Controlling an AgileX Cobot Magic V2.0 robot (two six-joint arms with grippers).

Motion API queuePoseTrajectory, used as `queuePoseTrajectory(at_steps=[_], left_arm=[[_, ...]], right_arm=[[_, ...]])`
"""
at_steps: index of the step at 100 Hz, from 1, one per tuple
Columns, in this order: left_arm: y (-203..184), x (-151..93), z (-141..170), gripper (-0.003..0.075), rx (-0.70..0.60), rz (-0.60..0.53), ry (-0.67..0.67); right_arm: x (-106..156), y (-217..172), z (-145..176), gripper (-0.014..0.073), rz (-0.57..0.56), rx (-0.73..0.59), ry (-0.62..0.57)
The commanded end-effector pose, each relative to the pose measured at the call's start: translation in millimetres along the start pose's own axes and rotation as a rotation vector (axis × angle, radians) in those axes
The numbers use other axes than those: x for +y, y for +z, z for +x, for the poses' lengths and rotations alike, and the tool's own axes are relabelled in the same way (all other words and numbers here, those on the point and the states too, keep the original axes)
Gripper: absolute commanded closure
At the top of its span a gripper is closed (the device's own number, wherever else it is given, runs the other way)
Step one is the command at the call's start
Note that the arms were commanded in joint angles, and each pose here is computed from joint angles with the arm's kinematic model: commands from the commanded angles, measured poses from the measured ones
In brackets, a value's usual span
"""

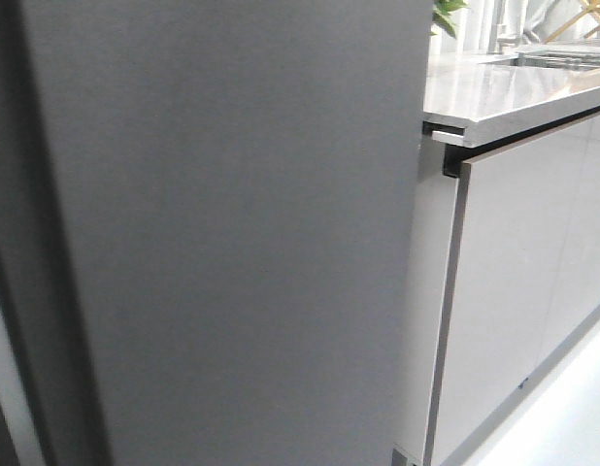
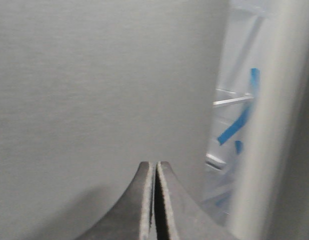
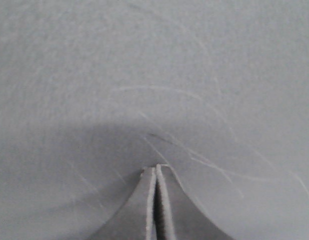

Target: Close fridge door

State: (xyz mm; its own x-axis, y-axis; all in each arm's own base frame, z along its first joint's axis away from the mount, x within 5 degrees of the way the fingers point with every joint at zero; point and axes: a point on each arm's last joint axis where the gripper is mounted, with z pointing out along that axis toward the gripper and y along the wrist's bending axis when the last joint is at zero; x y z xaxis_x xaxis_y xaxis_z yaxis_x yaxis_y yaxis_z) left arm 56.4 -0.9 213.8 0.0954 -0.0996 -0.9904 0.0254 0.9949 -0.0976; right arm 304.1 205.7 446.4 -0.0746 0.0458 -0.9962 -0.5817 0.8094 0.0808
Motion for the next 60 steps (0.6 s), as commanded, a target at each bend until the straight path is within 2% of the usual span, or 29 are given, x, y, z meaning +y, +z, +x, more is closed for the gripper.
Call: queuePoseTrajectory(at_steps=[1, 35, 60], left_arm=[[1.9, 0.0, 3.8, 0.0741, -0.029, 0.01, -0.006], [1.9, 0.0, 3.8, 0.0741, -0.029, 0.01, -0.006], [1.9, 0.0, 3.8, 0.0741, -0.029, 0.01, -0.006]], right_arm=[[-4.5, 9.8, -16.8, 0.0671, 0.056, -0.218, -0.018], [-7.1, 43.4, 13.4, 0.0671, 0.084, -0.234, -0.018], [-13.1, 44.7, 13.2, 0.0671, 0.103, -0.255, -0.032]])
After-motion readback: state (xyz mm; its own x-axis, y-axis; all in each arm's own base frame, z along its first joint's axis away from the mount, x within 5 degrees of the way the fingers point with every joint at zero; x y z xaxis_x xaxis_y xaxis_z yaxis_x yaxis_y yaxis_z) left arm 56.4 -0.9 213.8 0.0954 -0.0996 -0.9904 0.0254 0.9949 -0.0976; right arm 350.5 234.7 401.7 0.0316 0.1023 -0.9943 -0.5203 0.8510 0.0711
